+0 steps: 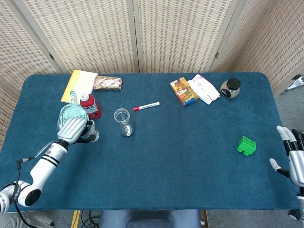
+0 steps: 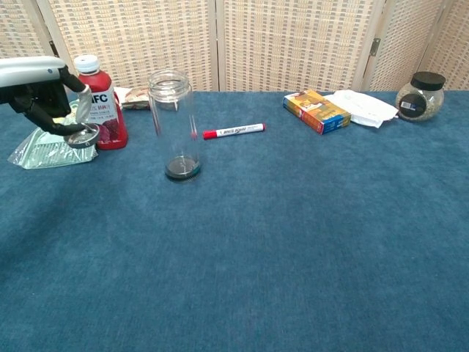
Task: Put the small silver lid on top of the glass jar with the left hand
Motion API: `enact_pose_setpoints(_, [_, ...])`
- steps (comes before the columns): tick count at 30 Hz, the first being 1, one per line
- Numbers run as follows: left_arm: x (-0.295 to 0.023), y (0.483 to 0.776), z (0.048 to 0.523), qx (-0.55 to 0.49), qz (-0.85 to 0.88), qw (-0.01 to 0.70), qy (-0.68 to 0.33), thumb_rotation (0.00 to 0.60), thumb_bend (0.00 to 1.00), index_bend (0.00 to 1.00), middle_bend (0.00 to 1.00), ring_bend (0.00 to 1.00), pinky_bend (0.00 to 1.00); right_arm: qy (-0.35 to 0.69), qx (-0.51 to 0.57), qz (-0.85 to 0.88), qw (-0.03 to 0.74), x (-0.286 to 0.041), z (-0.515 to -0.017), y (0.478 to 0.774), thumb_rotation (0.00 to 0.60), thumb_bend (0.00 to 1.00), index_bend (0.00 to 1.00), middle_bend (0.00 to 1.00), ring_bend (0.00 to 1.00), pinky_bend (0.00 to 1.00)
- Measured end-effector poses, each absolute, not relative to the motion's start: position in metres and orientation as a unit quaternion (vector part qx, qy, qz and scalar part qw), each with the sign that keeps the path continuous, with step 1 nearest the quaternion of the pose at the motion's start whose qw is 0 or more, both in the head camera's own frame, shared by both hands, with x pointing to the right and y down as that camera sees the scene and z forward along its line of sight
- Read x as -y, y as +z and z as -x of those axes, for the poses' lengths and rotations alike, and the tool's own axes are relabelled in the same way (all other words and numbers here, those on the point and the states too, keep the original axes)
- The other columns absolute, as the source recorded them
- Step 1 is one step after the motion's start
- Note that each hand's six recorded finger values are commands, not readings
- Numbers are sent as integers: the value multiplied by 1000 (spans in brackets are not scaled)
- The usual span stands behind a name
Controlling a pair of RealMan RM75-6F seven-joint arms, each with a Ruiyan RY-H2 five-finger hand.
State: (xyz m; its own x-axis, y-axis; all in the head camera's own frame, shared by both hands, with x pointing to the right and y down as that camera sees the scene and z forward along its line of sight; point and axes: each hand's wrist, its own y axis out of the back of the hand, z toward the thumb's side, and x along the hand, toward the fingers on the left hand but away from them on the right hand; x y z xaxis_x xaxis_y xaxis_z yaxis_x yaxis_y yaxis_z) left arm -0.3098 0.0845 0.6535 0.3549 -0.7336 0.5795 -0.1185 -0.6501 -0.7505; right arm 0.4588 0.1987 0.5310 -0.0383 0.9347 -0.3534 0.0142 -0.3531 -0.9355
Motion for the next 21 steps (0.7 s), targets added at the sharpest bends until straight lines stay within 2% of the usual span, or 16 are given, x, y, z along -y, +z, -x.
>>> enact_pose_setpoints(10, [-54, 626, 289, -315, 777, 300, -454, 600, 548, 644, 975, 912, 1000, 594, 408, 575, 387, -201, -459, 533, 600, 188, 64, 104, 58, 108])
enact_pose_setpoints(21, [-34, 612, 273, -337, 788, 291, -426, 600, 547, 650, 980, 916, 1000, 598, 407, 573, 385, -204, -460, 531, 600, 188, 64, 104, 57, 108])
